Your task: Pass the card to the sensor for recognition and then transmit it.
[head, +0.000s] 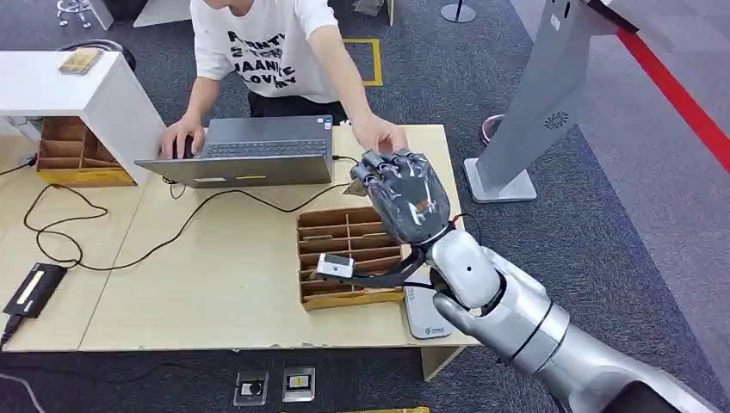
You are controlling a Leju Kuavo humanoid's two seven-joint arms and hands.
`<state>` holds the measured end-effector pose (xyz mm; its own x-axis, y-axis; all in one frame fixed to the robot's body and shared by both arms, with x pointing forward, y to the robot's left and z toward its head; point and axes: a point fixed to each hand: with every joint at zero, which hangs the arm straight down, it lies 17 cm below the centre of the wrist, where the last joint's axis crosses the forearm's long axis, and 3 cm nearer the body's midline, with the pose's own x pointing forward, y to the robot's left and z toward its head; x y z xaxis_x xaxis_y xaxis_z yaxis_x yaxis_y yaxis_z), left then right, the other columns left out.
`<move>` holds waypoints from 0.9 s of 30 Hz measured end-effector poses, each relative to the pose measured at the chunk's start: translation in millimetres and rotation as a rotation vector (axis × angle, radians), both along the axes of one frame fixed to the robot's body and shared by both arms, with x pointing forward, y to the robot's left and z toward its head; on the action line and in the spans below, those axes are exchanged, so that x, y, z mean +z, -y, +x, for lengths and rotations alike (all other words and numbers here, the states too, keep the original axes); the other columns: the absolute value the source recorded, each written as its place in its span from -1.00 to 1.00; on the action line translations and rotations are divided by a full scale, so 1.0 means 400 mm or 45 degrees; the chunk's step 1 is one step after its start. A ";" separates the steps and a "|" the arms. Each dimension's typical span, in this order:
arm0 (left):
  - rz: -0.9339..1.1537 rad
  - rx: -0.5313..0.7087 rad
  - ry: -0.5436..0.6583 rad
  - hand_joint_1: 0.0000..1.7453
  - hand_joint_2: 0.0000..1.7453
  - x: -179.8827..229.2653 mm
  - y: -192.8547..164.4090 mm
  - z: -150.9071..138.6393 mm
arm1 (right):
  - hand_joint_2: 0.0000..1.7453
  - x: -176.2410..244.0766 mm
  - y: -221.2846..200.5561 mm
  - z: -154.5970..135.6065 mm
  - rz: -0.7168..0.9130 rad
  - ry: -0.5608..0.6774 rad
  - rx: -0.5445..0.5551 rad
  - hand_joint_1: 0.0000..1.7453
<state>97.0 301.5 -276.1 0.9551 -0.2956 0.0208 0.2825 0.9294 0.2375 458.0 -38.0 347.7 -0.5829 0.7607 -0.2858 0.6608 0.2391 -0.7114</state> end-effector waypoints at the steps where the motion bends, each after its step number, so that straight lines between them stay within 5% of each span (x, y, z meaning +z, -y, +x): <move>1: 0.000 -0.001 0.000 -1.00 -1.00 0.000 0.000 0.000 | 1.00 -0.002 0.000 0.000 0.001 -0.003 0.001 1.00; 13: -0.001 -0.017 0.002 -1.00 -1.00 0.001 0.001 0.004 | 1.00 0.001 0.033 0.019 0.074 -0.036 -0.038 1.00; 27: -0.001 0.016 -0.013 -1.00 -1.00 -0.003 0.000 -0.018 | 1.00 0.061 0.201 0.023 0.487 -0.140 -0.086 1.00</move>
<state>89.7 301.4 -277.2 0.9589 -0.2835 0.0113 0.2731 0.9331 0.2338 467.2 -118.2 372.0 -0.5393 0.8376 0.0867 0.6091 0.4591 -0.6467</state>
